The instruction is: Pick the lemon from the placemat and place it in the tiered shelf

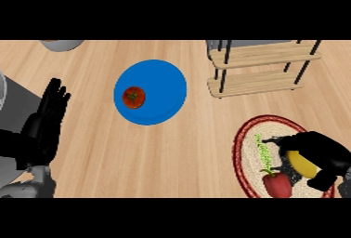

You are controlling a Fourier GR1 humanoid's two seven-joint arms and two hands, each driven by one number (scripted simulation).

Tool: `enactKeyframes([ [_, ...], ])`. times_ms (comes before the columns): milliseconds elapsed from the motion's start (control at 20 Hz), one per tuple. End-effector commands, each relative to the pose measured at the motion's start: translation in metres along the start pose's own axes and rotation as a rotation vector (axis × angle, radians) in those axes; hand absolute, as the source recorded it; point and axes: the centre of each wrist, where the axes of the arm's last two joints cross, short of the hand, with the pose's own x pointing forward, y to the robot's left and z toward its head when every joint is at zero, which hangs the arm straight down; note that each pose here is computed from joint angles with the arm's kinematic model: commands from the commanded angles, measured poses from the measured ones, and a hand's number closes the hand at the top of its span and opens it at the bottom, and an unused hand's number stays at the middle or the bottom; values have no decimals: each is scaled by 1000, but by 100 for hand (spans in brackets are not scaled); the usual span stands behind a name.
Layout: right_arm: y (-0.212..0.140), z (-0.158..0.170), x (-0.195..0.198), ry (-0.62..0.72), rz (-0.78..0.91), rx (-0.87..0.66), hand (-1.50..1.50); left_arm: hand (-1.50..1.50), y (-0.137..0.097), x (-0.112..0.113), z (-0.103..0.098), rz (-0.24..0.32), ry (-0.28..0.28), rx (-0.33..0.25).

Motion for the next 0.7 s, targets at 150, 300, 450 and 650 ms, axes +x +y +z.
enactKeyframes([
  [150,0,-8,-6,-40,99,-105,150,0,-25,-21,10,-2,-6,7],
  [300,-5,-30,16,18,43,-90,150,0,4,-6,13,1,1,-16],
  [450,-24,-46,45,206,-110,10,150,0,-10,-3,4,-1,3,18],
  [650,-41,-65,81,347,-252,84,150,0,10,-3,6,-11,5,24],
])
